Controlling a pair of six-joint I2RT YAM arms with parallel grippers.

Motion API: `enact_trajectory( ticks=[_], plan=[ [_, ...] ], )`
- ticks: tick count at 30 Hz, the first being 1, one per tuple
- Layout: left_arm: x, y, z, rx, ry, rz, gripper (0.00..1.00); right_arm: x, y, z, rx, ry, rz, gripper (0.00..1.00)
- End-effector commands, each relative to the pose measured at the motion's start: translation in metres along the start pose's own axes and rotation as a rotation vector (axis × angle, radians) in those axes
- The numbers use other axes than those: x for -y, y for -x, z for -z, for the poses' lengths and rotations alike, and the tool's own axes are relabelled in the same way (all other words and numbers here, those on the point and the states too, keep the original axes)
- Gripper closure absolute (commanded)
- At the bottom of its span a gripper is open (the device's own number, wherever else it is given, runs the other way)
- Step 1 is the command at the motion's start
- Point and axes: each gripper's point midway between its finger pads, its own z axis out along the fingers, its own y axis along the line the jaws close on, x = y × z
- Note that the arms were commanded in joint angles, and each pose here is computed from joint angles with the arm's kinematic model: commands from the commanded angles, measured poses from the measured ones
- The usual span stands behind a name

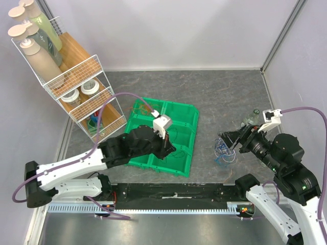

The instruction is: Untangle the cables

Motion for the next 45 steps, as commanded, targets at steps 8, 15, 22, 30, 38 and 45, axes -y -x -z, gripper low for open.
enact_trajectory(
  ticks=[8,15,22,30,38,45],
  plan=[
    [0.022,-0.046,-0.057,-0.153,-0.114,0.214,0.98,0.008,-0.003,0.002,0.012,-0.028,0.0,0.18],
    [0.02,-0.054,-0.069,-0.164,-0.116,0.217,0.98,0.014,-0.011,-0.002,-0.01,-0.04,0.003,0.18],
    [0.055,-0.051,-0.097,-0.212,-0.268,0.236,0.98,0.021,-0.019,-0.008,-0.029,-0.052,0.005,0.18],
    [0.058,-0.058,-0.099,-0.206,-0.265,0.286,0.98,0.024,-0.026,-0.011,-0.057,-0.056,0.011,0.18],
    [0.017,-0.08,-0.094,-0.19,-0.089,0.293,0.98,0.027,-0.035,-0.013,-0.079,-0.054,0.006,0.18],
    [-0.07,-0.058,-0.079,-0.105,0.196,0.256,0.98,0.038,-0.049,-0.026,-0.139,-0.079,0.03,0.18]
  ],
)
